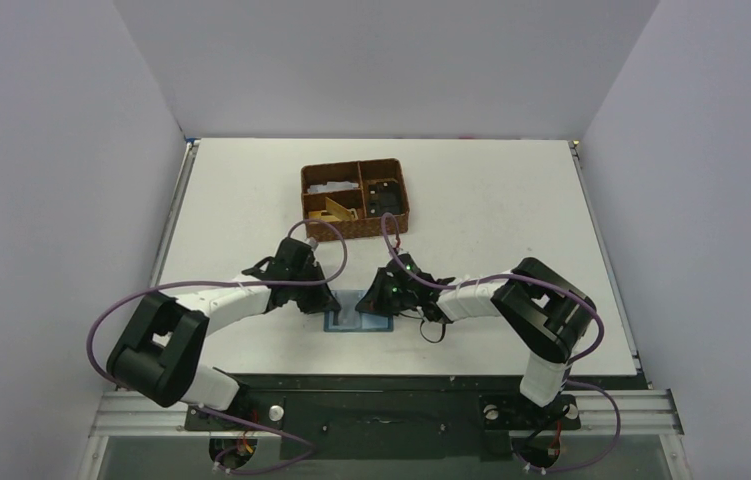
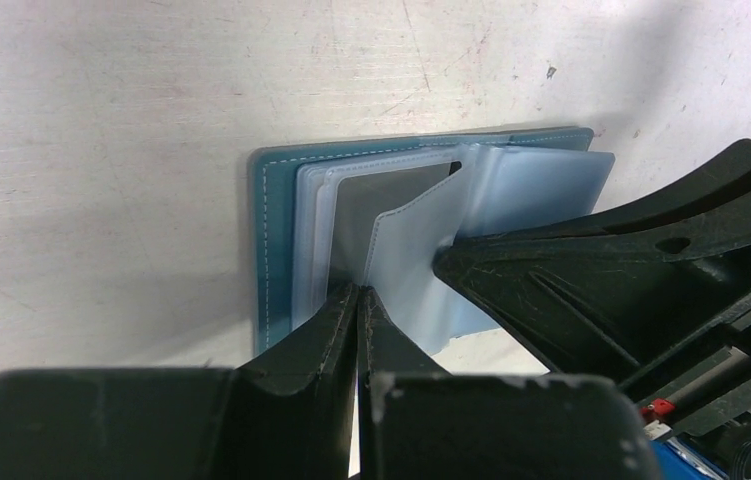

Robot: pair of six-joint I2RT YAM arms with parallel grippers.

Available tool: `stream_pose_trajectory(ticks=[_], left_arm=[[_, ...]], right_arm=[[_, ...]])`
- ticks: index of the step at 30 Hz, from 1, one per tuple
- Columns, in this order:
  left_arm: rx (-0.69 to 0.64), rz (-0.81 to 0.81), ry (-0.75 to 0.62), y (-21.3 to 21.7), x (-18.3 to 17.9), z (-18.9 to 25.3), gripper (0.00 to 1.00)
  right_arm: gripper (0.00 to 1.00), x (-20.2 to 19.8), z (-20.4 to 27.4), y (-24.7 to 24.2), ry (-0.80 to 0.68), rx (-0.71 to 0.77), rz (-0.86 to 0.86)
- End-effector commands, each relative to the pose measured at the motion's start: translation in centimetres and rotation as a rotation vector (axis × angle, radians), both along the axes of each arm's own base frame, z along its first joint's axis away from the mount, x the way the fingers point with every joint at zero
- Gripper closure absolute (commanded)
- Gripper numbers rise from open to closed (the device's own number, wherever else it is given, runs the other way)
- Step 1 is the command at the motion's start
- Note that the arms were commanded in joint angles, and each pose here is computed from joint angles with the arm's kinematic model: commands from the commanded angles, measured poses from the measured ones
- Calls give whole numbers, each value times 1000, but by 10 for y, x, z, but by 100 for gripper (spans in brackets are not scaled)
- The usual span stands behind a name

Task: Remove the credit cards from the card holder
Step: Remove the credit card from the card holder.

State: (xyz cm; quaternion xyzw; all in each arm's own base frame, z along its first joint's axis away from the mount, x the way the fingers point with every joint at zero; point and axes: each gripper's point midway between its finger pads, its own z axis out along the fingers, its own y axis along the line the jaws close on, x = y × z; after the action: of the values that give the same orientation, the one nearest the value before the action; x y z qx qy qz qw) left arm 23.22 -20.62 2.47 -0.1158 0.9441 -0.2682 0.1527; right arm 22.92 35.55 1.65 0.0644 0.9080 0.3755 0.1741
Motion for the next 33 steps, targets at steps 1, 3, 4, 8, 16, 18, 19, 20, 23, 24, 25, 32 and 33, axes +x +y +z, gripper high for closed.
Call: stream_pose_trajectory(ticks=[1, 3, 4, 8, 16, 18, 19, 20, 23, 24, 25, 32, 33], left_arm=[[-8, -25, -26, -10, 6, 2, 100], [-19, -34, -25, -14, 6, 4, 100], [-26, -41, -25, -17, 6, 5, 100], [-51, -57, -26, -26, 4, 7, 100], [-90, -84, -21, -41, 3, 7, 100], [-92, -82, -23, -43, 3, 8, 100], [-90, -78, -25, -42, 4, 8, 100], [-88, -75, -24, -42, 4, 8, 100], [-73, -64, -24, -40, 6, 7, 100], [-69, -61, -19, -39, 5, 5, 100], [-67, -58, -16, -39, 5, 4, 100], [-59, -46, -9, -39, 5, 1, 100], [-60, -46, -7, -39, 5, 0, 100]], right_arm=[[100, 2, -4, -3, -5, -13, 0], [100, 3, -3, -4, -11, -26, 2], [100, 3, -4, -5, -9, -35, 3], [100, 6, -1, -4, -20, -50, 13], [100, 9, 4, -1, -37, -58, 18], [100, 10, 9, -1, -51, -61, 18], [100, 10, 11, -2, -53, -64, 18], [98, 11, 17, -2, -66, -56, 16], [87, 13, 30, -1, -88, -41, 13], [85, 14, 33, 0, -94, -38, 13], [82, 15, 37, 0, -99, -32, 11], [69, 18, 57, -2, -125, -11, -18], [67, 19, 59, -4, -127, -17, -27]])
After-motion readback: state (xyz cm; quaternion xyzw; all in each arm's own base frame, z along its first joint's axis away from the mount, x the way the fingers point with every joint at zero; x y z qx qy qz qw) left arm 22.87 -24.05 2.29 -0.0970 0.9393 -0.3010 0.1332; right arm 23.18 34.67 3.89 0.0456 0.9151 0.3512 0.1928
